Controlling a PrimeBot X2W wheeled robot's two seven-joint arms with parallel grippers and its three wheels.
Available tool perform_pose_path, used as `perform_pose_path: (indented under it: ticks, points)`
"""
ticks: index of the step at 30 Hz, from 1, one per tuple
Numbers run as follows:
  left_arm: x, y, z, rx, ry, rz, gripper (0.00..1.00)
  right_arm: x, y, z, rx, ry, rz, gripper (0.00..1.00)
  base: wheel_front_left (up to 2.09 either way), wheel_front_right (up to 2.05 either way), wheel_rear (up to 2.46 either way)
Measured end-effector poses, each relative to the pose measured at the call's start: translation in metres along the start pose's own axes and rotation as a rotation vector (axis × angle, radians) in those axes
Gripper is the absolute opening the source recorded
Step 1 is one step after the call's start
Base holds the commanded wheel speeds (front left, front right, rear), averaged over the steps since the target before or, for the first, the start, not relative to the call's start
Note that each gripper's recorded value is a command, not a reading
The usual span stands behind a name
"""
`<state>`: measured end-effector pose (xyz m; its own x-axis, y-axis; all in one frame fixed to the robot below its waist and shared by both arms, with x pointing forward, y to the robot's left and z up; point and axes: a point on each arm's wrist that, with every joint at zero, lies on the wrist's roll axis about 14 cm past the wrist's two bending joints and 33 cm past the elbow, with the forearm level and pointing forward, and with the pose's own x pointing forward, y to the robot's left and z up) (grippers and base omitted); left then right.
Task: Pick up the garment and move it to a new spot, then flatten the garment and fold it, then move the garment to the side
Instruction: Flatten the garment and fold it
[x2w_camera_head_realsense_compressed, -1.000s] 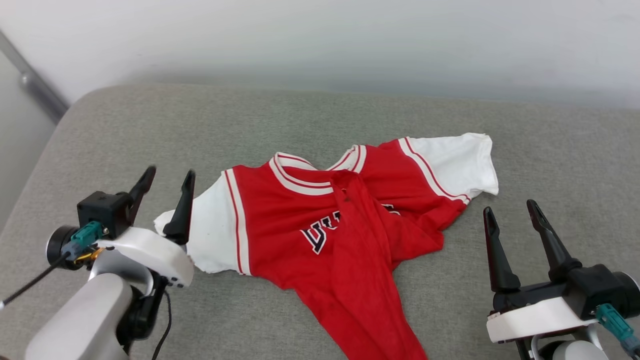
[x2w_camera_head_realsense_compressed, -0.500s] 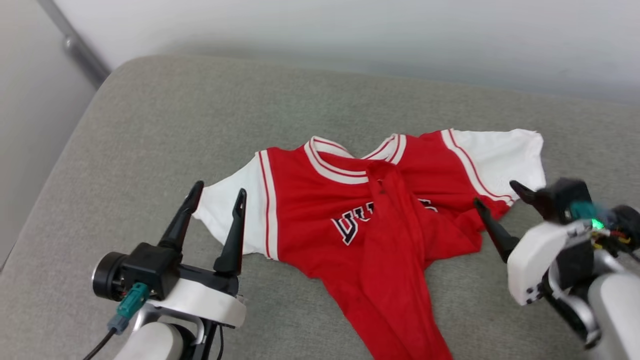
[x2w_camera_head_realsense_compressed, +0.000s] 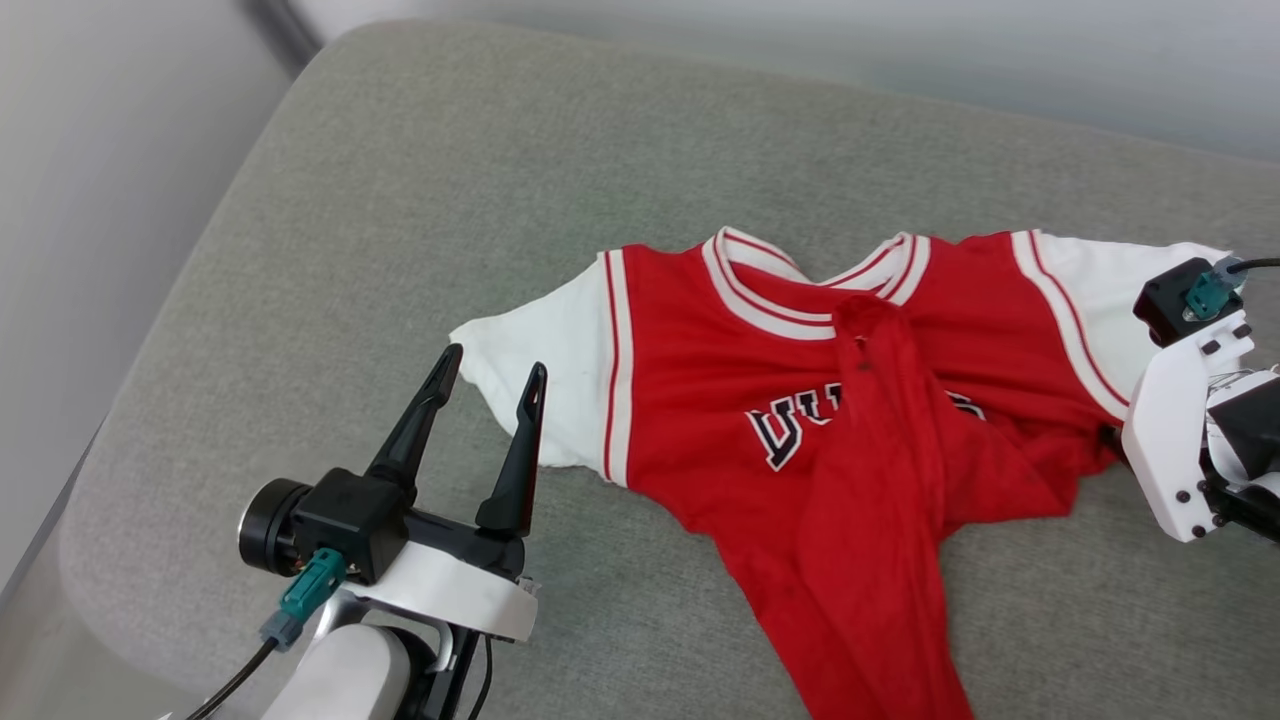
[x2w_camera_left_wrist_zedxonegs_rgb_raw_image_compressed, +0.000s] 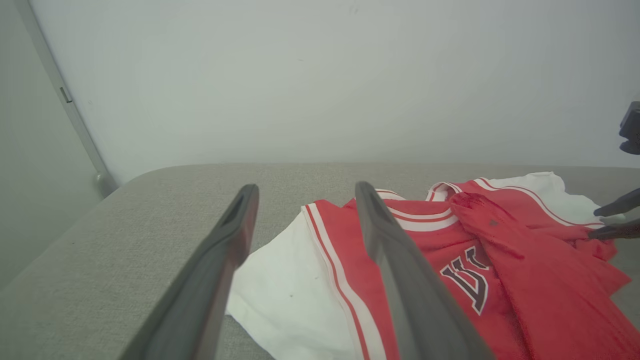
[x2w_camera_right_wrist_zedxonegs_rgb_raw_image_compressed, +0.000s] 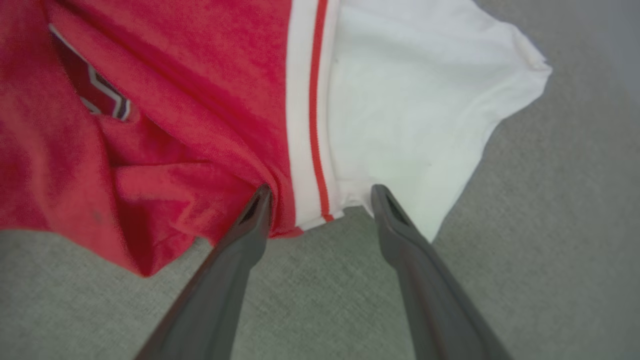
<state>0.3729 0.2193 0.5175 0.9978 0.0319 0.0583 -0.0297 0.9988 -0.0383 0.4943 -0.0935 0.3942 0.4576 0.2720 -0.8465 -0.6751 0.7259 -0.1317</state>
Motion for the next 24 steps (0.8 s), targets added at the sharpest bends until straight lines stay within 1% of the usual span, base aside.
perform_pose_path:
  ticks: [3,8,9,10,13,16,24]
  points:
    - [-0.001,0.006,-0.003,0.006,0.009,0.018,1.00,0.012,0.004,-0.005,-0.004,0.055,0.034,1.00,0.00,0.00,0.00]
    - [-0.006,0.011,-0.009,0.010,0.030,0.043,1.00,0.029,0.004,-0.008,0.014,0.099,0.063,1.00,0.00,0.00,0.00]
    - [-0.007,0.013,-0.009,0.014,0.031,0.050,1.00,0.031,0.004,-0.010,0.016,0.110,0.067,0.40,0.00,0.00,0.00]
    - [-0.008,0.014,-0.009,0.012,0.031,0.054,1.00,0.032,0.004,-0.010,0.015,0.115,0.068,0.00,0.00,0.00,0.00]
    - [-0.010,0.016,-0.009,0.013,0.028,0.063,1.00,0.030,0.001,-0.013,0.022,0.109,0.062,0.00,0.00,0.00,0.00]
    - [-0.014,0.018,-0.009,0.018,0.029,0.065,1.00,0.024,-0.003,-0.023,0.057,0.113,0.056,0.00,0.00,0.00,0.00]
    - [-0.021,0.010,-0.004,0.011,0.010,0.028,1.00,-0.009,-0.018,-0.068,0.160,0.133,-0.003,0.00,0.00,0.00,0.00]
